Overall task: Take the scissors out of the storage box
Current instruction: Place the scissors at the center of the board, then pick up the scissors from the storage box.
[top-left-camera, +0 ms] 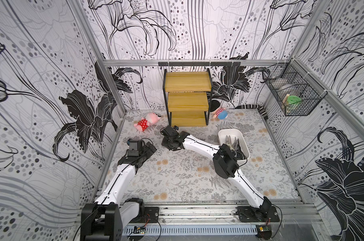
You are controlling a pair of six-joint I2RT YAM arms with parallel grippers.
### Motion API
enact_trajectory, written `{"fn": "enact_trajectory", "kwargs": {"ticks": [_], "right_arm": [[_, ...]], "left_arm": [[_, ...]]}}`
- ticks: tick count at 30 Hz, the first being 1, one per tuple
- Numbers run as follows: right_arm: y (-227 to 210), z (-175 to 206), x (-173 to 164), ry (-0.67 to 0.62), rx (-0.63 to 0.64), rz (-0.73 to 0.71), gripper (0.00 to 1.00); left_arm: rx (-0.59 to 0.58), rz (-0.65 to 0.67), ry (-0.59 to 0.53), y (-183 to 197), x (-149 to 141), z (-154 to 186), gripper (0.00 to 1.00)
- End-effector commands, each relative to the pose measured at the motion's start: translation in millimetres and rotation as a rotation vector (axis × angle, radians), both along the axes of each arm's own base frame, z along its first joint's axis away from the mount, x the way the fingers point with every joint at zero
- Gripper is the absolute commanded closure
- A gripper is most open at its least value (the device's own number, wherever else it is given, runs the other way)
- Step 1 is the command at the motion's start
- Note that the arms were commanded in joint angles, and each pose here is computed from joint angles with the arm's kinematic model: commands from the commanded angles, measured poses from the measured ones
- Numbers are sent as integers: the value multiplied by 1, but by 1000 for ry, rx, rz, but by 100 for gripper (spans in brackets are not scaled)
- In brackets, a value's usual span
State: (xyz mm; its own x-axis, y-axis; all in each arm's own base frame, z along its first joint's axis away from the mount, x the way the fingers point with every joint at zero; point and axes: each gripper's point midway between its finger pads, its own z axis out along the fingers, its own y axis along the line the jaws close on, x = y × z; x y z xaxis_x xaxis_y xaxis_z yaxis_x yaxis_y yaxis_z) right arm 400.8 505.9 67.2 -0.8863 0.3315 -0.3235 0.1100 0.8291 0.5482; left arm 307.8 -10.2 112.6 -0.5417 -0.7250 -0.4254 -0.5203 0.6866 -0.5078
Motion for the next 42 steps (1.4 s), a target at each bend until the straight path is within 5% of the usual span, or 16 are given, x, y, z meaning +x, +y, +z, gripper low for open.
{"fn": "enact_trajectory", "kwargs": {"ticks": [1, 12, 19, 32, 42], "right_arm": [[-1, -3, 7, -17, -7, -42, 100], [0, -30, 1, 34, -35, -25, 92], [7, -24, 4, 30, 1, -26, 74], [-5, 97, 15, -180, 37, 58, 58], [-93, 141, -4, -310, -200, 209, 56]], "left_arm": [[8, -17, -15, 0, -2, 6, 2], [-4, 4, -21, 1, -12, 3, 2], [-4, 12, -37, 2, -16, 11, 2], [8, -78, -65, -7, -1, 26, 2], [-56, -243, -110, -40, 26, 31, 2]]}}
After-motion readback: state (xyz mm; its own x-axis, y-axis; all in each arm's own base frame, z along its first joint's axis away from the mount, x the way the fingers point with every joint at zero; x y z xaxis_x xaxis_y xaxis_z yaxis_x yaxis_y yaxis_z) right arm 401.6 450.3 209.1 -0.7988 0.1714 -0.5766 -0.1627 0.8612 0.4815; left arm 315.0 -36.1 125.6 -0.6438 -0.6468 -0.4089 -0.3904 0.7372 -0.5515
